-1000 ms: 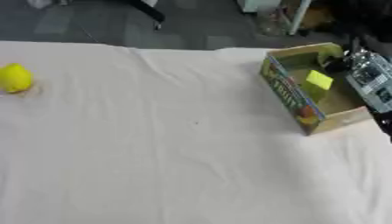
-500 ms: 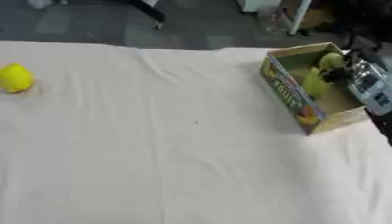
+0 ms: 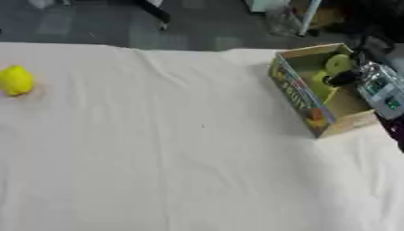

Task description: Pick up the objects with one hand, pass them to the other hand, and then place them into the box on the other side of the table.

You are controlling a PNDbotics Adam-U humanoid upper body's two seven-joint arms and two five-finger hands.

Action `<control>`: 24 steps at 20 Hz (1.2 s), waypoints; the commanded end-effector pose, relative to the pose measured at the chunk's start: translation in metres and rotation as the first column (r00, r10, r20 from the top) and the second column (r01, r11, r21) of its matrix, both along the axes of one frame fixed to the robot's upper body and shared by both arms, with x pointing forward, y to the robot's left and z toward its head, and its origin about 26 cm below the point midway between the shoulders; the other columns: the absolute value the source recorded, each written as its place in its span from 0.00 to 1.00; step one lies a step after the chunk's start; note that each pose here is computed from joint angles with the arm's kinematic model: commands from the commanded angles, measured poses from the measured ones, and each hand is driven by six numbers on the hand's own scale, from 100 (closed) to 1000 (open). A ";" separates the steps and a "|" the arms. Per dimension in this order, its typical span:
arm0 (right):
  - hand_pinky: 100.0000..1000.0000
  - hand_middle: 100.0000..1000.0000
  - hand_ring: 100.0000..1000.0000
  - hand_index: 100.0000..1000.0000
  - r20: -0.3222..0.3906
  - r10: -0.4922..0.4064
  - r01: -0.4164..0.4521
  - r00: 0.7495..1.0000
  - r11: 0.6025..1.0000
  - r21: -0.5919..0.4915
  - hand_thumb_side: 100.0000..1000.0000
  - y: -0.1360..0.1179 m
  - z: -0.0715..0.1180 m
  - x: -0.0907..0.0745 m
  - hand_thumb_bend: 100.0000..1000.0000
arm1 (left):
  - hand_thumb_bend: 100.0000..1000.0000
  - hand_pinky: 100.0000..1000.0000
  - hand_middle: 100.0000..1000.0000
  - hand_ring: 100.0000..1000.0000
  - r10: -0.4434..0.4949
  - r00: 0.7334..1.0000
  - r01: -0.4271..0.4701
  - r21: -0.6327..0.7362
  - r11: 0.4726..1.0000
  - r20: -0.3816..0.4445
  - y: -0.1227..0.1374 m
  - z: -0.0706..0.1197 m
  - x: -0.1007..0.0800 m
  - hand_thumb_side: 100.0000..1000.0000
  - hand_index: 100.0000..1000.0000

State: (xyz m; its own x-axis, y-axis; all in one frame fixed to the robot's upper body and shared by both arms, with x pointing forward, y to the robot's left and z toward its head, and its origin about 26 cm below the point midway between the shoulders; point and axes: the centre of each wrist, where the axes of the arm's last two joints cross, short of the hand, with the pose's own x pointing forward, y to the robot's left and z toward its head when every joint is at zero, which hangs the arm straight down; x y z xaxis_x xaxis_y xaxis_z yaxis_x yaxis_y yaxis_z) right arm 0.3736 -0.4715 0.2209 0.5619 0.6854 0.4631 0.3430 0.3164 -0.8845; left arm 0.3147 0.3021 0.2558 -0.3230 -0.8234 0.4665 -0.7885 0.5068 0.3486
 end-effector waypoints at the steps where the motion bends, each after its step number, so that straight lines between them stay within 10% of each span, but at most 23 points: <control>1: 0.79 0.81 0.84 0.82 0.102 -0.015 0.017 0.995 1.000 -0.018 0.01 -0.001 0.027 -0.007 0.32 | 0.21 0.44 0.68 0.60 0.001 1.000 -0.001 0.018 1.000 0.019 0.001 0.007 -0.002 0.45 0.80; 9: 0.77 0.81 0.83 0.82 0.303 -0.047 0.070 0.952 0.995 -0.065 0.01 0.018 0.058 -0.021 0.22 | 0.21 0.44 0.68 0.60 0.006 1.000 -0.007 0.022 1.000 0.018 0.002 0.008 -0.002 0.45 0.80; 12: 0.75 0.80 0.81 0.82 0.382 -0.004 0.035 0.924 0.997 -0.073 0.18 0.030 0.067 -0.027 0.09 | 0.21 0.44 0.68 0.60 0.009 1.000 -0.009 0.027 1.000 0.021 0.002 0.009 -0.002 0.44 0.80; 18: 0.73 0.76 0.76 0.79 0.563 0.158 -0.109 0.811 0.987 -0.121 0.26 0.063 0.089 -0.041 0.00 | 0.27 0.46 0.68 0.62 0.049 0.998 -0.055 0.121 0.991 0.048 0.010 0.032 -0.001 0.41 0.80; 24: 0.73 0.73 0.75 0.76 0.680 0.250 -0.232 0.689 0.965 -0.119 0.26 0.099 0.103 -0.051 0.00 | 0.31 0.45 0.67 0.61 0.083 0.991 -0.058 0.225 0.973 -0.101 0.019 0.052 0.021 0.40 0.81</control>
State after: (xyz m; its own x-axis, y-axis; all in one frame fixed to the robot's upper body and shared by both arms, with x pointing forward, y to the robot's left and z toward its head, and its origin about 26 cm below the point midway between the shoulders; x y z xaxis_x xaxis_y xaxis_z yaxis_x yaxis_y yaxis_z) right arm 0.3297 -0.3781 0.3080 -0.0335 0.7590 0.6503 0.7502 0.4490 -0.4854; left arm 0.3363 0.3135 0.2972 -0.2449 -0.9091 0.3370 -0.7718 0.3932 0.4997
